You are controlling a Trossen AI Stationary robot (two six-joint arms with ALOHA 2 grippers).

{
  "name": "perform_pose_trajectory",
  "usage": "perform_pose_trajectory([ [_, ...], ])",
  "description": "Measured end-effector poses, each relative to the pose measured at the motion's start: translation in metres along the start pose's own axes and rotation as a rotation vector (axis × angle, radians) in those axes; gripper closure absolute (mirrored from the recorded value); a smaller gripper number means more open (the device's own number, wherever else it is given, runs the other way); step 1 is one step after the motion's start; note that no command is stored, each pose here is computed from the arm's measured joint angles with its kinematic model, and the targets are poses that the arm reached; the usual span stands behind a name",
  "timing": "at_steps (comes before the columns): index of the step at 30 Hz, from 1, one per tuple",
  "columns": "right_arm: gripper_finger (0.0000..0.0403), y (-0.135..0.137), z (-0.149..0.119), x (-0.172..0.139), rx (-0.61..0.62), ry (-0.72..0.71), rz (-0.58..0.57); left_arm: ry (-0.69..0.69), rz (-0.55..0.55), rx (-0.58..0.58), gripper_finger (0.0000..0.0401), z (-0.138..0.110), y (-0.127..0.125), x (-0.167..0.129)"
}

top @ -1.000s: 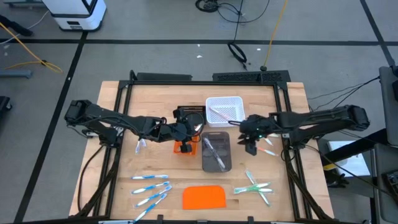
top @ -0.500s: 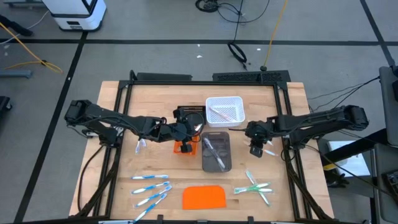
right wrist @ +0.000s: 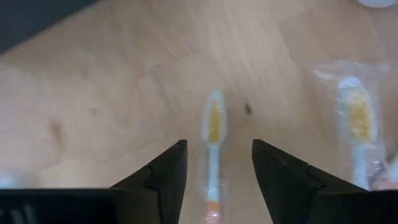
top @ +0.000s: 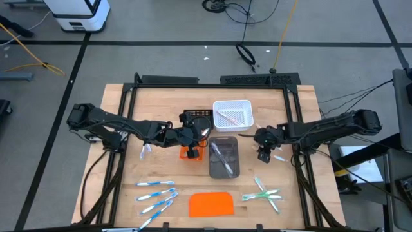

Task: Pick & Place Toothbrushes
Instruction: Put the orange toothbrush into the white bin

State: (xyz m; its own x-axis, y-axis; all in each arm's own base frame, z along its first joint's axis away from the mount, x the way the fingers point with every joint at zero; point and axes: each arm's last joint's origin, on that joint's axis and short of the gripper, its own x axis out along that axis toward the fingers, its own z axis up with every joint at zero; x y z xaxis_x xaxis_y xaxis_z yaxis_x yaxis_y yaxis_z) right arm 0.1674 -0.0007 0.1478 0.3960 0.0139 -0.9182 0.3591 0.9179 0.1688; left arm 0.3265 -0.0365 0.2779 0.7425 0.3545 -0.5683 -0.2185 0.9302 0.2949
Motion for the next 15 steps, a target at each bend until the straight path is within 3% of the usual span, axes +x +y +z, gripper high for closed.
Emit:
perform_pose_trajectory([
  [4, 0.0227, -0.0019, -0.001, 0.0012, -0.013, -0.015, -0.045, 0.0, 0.0, 0.0, 0.0265, 0.0, 0.0, 0.0],
  [15, 0.0258, 0.0001, 0.0034, 0.0024, -0.045, -0.053, -0.025, 0.0, 0.0, -0.002, 0.0265, 0.0, 0.0, 0.0],
])
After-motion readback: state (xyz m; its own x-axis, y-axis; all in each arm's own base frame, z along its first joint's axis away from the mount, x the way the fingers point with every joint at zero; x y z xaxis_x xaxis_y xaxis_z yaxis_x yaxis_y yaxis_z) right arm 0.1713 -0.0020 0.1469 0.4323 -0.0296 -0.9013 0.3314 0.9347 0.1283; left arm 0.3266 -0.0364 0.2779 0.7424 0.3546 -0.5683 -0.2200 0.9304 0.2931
